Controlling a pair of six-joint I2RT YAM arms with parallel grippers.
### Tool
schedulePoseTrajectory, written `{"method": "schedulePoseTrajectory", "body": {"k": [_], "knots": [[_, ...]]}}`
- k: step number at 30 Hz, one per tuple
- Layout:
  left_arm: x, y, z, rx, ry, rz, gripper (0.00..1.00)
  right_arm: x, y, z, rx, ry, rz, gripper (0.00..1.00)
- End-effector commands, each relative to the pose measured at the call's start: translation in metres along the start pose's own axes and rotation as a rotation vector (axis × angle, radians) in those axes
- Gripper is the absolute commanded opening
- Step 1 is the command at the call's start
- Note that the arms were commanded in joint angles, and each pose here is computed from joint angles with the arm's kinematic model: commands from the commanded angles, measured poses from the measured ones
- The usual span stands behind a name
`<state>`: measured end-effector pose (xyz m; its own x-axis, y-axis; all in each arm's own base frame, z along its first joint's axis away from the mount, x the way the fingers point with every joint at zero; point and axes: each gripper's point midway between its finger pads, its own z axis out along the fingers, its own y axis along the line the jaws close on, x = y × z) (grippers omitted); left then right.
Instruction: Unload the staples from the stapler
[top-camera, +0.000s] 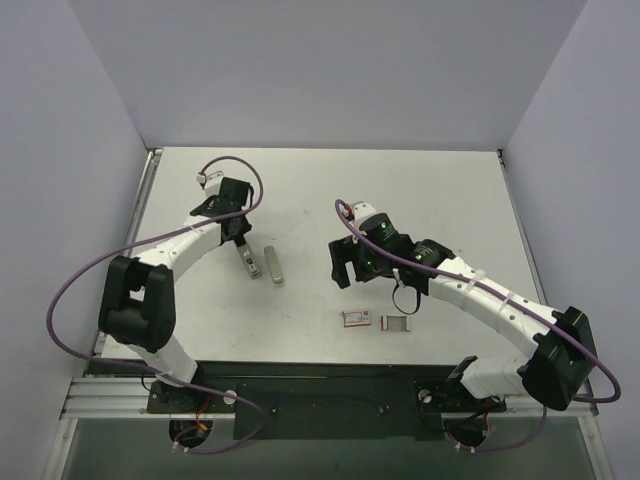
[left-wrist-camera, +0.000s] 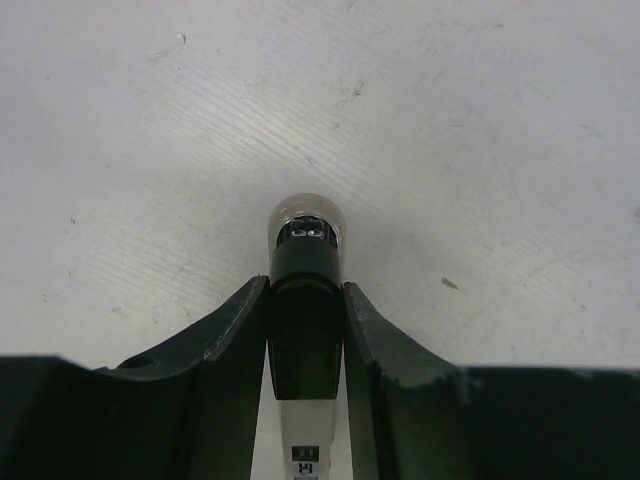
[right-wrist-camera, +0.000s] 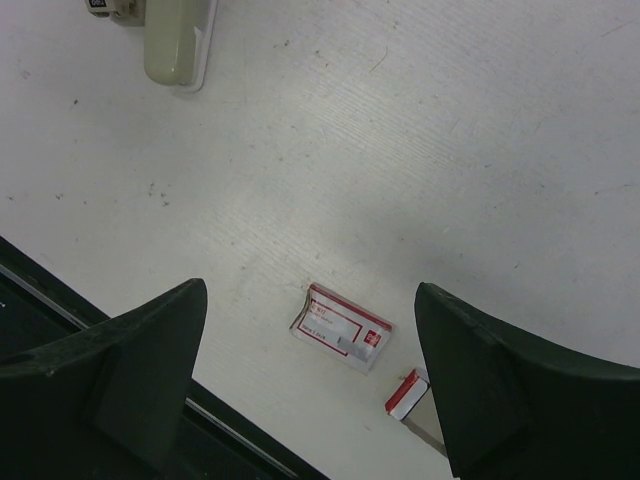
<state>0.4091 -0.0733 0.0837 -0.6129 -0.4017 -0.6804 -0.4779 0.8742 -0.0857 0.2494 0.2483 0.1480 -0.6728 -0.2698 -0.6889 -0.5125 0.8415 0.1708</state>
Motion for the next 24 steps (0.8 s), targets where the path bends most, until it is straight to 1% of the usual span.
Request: {"method": "schedulePoseTrajectory", "body": {"k": [1, 2, 3, 4, 5, 8, 9, 12, 15, 16, 19, 21, 22, 23, 24], "knots": [[-0.048, -0.021, -0.057, 0.205, -0.109, -0.037, 0.0, -0.021, 0.007, -0.018, -0.005, -0.04, 0.003, 0.79], [-0.055, -0.022, -0.07, 0.241, -0.127, -0.041, 0.0, -0.021, 0.008, -0.019, -0.006, -0.038, 0.004, 0.78], [-0.052, -0.024, -0.075, 0.273, -0.114, -0.033, 0.0, -0.023, 0.009, -0.022, -0.009, -0.044, 0.008, 0.78], [-0.057, -0.025, -0.087, 0.307, -0.13, -0.032, 0.0, -0.024, 0.01, -0.025, -0.012, -0.051, 0.013, 0.78], [-0.053, -0.029, -0.093, 0.344, -0.11, -0.022, 0.0, -0.024, 0.01, -0.027, -0.014, -0.055, 0.018, 0.78], [-0.059, -0.033, -0.121, 0.438, -0.127, -0.008, 0.0, -0.025, 0.01, -0.037, -0.016, -0.079, 0.035, 0.78], [-0.054, -0.037, -0.127, 0.486, -0.11, 0.004, 0.0, -0.024, 0.01, -0.042, -0.022, -0.088, 0.042, 0.78], [-0.058, -0.044, -0.16, 0.619, -0.137, 0.026, 0.0, -0.024, 0.009, -0.052, -0.024, -0.105, 0.045, 0.78], [-0.054, -0.053, -0.193, 0.765, -0.127, 0.077, 0.0, -0.025, 0.01, -0.067, -0.036, -0.126, 0.035, 0.78], [-0.051, -0.056, -0.2, 0.801, -0.119, 0.1, 0.0, -0.027, 0.01, -0.075, -0.04, -0.145, 0.032, 0.78], [-0.046, -0.055, -0.227, 0.897, -0.125, 0.146, 0.0, -0.025, 0.012, -0.088, -0.061, -0.147, 0.011, 0.78], [-0.036, -0.055, -0.242, 0.972, -0.117, 0.189, 0.0, -0.023, 0.011, -0.097, -0.063, -0.15, 0.006, 0.78], [-0.027, -0.057, -0.25, 1.026, -0.093, 0.22, 0.0, -0.02, 0.01, -0.102, -0.065, -0.148, 0.004, 0.78], [-0.024, -0.056, -0.259, 1.056, -0.1, 0.236, 0.0, -0.018, 0.013, -0.104, -0.085, -0.142, -0.004, 0.78], [-0.014, -0.057, -0.267, 1.108, -0.072, 0.26, 0.0, -0.016, 0.019, -0.109, -0.123, -0.145, -0.021, 0.77]]}}
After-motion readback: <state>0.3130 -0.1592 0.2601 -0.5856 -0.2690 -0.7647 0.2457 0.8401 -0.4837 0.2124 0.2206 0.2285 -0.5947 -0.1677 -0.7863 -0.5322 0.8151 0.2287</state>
